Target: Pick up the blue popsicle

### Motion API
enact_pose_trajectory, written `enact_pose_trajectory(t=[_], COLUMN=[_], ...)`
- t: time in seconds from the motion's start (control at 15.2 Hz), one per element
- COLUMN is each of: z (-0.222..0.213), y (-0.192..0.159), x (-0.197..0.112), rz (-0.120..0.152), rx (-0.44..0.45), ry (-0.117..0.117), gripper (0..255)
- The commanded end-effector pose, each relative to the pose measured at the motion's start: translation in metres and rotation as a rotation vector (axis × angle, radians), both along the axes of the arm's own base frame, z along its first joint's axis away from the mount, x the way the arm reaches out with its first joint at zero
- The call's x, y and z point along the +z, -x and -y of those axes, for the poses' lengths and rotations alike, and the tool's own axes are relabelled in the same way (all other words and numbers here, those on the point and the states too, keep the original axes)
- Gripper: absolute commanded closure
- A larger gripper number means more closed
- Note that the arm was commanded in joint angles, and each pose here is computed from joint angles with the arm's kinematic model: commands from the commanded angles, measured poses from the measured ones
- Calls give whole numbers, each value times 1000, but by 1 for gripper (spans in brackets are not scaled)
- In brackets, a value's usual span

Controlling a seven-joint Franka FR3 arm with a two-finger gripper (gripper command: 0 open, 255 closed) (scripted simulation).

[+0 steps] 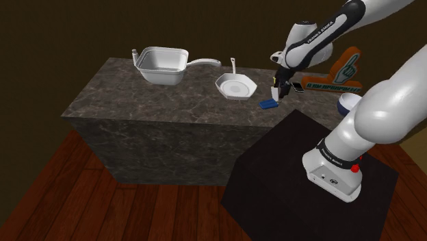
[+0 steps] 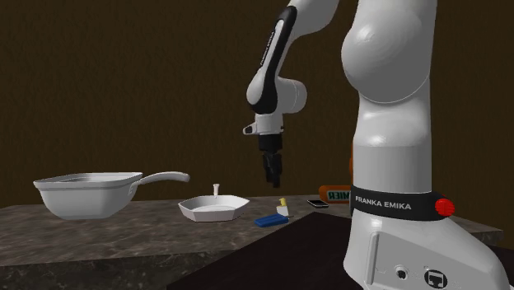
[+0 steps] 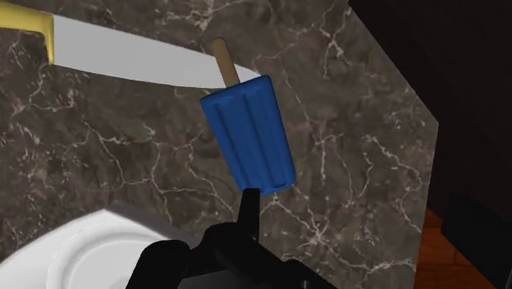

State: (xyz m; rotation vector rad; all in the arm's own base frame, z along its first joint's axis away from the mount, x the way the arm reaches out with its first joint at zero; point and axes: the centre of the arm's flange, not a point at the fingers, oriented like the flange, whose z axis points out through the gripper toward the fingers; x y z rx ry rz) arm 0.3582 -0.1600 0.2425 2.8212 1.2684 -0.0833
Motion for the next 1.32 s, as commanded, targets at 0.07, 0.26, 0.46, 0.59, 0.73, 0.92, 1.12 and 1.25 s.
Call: enact_pose_trajectory(t=[0.07, 0.26, 0.46, 0.59, 0.73, 0.92, 1.12, 1.25], z=[18, 33, 44, 44, 44, 44, 44, 44], y=[-11, -25, -36, -36, -36, -36, -35, -35], x=[-35, -69, -93, -104, -114, -133, -133, -133], rz=[-1, -4, -6, -6, -6, -6, -6, -6], rx=[97, 186, 252, 252, 252, 252, 252, 252], ry=[7, 10, 12, 12, 12, 12, 12, 12], gripper=[0, 0, 0, 0, 0, 0, 255, 255])
